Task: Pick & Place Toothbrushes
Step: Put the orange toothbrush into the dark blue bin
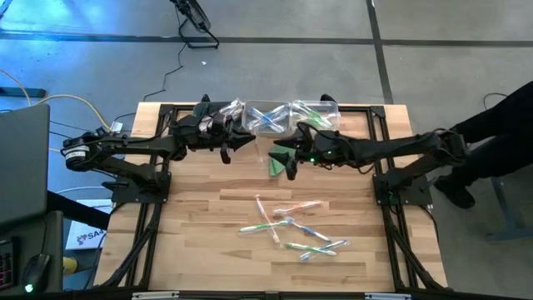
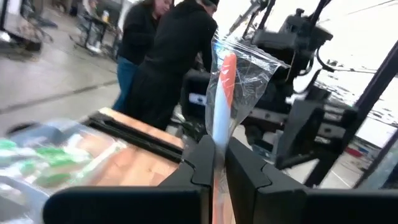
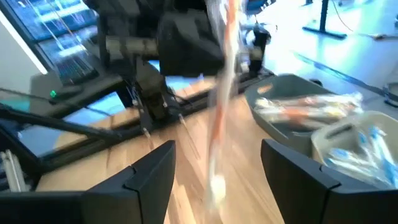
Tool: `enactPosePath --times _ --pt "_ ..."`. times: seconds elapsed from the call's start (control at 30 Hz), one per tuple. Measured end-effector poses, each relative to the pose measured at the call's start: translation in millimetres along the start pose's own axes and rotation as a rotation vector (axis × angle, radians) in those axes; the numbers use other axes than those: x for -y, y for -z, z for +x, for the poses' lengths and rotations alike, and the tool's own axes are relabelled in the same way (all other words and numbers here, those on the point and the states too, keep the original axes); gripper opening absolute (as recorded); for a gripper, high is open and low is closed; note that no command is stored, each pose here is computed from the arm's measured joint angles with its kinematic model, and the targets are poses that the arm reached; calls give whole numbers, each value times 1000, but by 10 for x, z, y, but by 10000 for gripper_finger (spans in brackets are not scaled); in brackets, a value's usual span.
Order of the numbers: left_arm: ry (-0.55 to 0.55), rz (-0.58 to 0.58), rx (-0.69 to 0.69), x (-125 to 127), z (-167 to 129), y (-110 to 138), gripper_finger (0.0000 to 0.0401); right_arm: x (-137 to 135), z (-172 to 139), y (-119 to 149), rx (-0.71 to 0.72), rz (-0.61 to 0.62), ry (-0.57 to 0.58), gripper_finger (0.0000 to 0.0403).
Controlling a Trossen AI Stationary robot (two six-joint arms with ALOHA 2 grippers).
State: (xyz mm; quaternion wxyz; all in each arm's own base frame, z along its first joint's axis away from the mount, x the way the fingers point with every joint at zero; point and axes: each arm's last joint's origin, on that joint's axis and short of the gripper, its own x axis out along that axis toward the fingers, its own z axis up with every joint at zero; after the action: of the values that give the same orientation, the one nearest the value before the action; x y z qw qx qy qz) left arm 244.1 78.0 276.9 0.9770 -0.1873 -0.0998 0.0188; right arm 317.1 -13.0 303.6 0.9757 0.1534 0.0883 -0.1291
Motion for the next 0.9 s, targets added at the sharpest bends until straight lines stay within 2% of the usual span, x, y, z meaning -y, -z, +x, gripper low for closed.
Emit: enactPosePath --times 0.27,0.5,0.63,0.8,0.9 --pt "-120 49 48 -127 -261 -302 17 23 -182 -48 -56 -2 25 229" --pt "-321 186 28 -184 -595 -500 17 40 -178 -26 -67 -9 67 229" --pt "-492 319 -15 -192 -742 -526 17 51 -176 -11 -76 3 88 229" --pt "-735 566 -122 -245 -812 -493 17 51 -176 -13 -74 15 88 229" --pt "-788 719 -212 -303 -788 -456 17 49 -176 -13 -73 17 87 229"
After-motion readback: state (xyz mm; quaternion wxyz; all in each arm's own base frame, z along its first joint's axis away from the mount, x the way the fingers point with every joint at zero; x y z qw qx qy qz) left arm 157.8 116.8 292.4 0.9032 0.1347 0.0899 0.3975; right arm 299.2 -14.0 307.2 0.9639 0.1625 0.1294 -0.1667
